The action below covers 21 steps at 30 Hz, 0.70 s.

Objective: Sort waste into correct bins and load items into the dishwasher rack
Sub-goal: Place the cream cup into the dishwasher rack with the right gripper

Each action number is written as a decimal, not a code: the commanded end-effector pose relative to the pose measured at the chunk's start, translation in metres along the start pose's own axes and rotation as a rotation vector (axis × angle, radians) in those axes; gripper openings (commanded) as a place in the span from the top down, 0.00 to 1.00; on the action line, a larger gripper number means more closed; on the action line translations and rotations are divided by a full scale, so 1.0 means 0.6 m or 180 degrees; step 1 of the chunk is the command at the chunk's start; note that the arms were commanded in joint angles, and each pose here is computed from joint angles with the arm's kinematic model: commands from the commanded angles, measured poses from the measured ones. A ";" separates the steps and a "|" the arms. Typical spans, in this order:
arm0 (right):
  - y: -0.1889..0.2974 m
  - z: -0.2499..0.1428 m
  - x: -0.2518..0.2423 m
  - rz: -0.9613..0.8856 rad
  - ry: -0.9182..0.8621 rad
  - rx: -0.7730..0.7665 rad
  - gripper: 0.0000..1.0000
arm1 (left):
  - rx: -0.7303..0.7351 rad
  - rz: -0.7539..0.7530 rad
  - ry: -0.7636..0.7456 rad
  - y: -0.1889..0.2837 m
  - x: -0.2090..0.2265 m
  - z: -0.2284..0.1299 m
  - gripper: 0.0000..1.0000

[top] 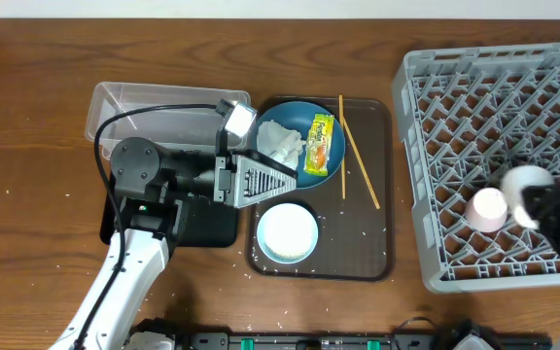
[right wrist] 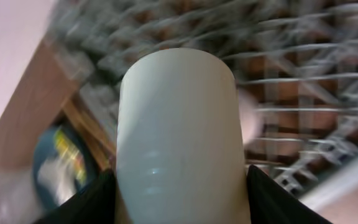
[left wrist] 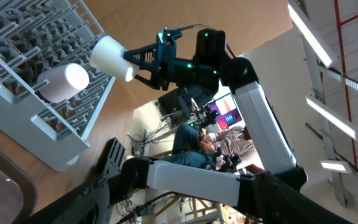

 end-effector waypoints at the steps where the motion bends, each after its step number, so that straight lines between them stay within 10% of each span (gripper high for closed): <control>1: -0.005 0.033 -0.028 -0.0365 -0.0402 -0.0158 0.62 | 0.0036 -0.0014 -0.0096 0.002 -0.009 0.002 0.23; 16: -0.083 0.084 -0.097 -0.1141 -0.1254 -0.0066 0.57 | 0.0089 -0.0034 -0.0096 0.002 -0.010 0.000 0.23; 21: -0.087 0.094 -0.113 -0.1218 -0.1468 -0.0126 0.35 | 0.0089 -0.0034 -0.0095 0.002 -0.010 0.000 0.23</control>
Point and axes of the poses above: each gripper's point midway between its finger pads, its own y axis back along the fingers, its own x axis along the line the jaws close on, z = x × y, the point moved 9 cm from there along y, back along the fingers, and after that the axes turned 10 degrees about -y, right-handed, at the moved point
